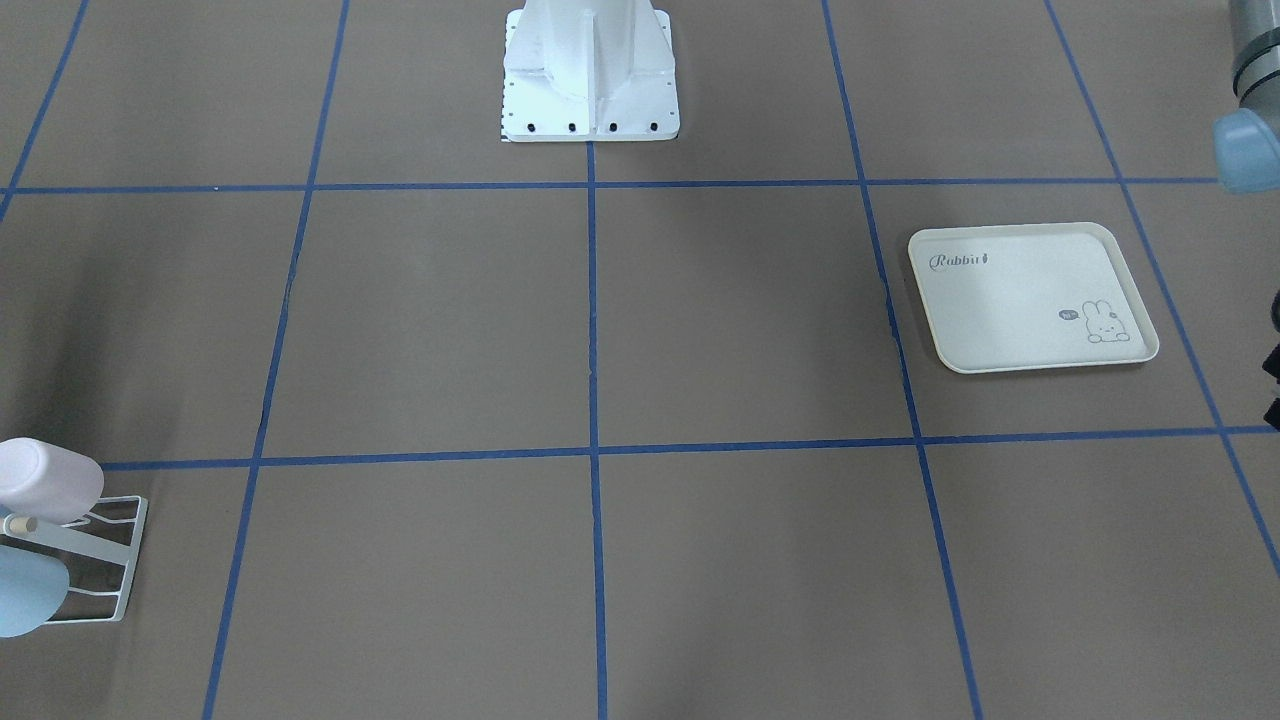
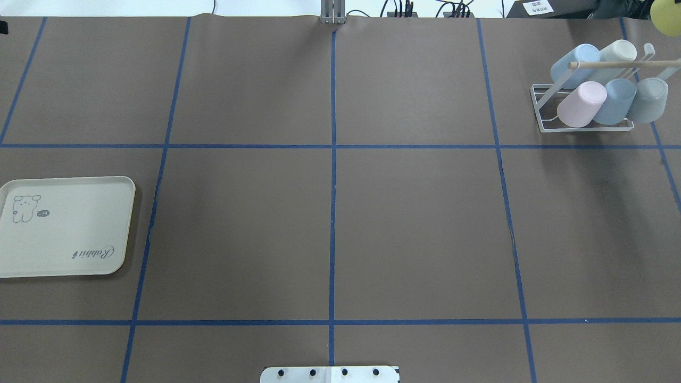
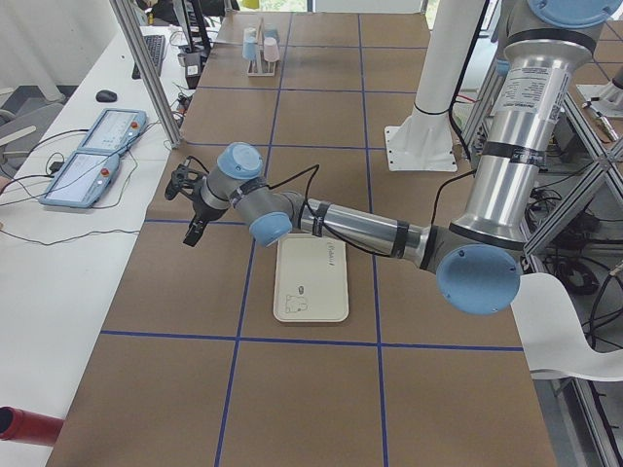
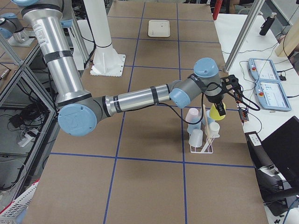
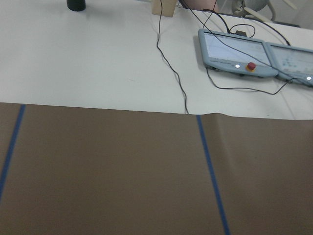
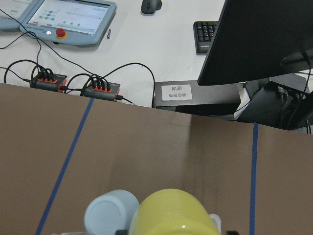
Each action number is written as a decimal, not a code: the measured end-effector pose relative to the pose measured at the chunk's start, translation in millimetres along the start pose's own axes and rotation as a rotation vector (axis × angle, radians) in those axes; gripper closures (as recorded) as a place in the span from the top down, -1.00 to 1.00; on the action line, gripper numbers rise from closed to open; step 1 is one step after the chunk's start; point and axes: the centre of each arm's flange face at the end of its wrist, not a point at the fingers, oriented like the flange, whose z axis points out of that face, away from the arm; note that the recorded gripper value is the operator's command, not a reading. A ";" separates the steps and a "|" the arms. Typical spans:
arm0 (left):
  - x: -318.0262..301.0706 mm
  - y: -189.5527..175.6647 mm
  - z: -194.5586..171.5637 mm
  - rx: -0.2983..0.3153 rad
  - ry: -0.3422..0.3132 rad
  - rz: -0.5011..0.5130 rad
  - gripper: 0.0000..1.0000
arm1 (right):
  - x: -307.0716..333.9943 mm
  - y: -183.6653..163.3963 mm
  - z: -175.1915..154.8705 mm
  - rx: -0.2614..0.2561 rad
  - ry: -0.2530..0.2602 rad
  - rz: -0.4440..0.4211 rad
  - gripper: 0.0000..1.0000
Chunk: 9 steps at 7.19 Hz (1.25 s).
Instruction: Transfer IKEA cup to right arm and place on rack
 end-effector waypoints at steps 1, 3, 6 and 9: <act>-15.7 13.8 3.0 -0.044 -0.034 0.060 1.00 | 19.0 -13.0 18.1 -0.048 0.004 -0.017 -0.45; -32.7 37.7 6.6 -0.092 -0.058 0.100 1.00 | 36.5 -36.6 37.1 -0.126 -0.014 -0.027 -0.45; -36.1 47.3 6.3 -0.106 -0.057 0.097 1.00 | 41.4 -48.1 49.7 -0.192 -0.020 -0.020 -0.45; -33.0 49.6 3.5 -0.105 -0.051 0.094 1.00 | 42.2 -50.1 67.5 -0.230 -0.038 -0.003 -0.45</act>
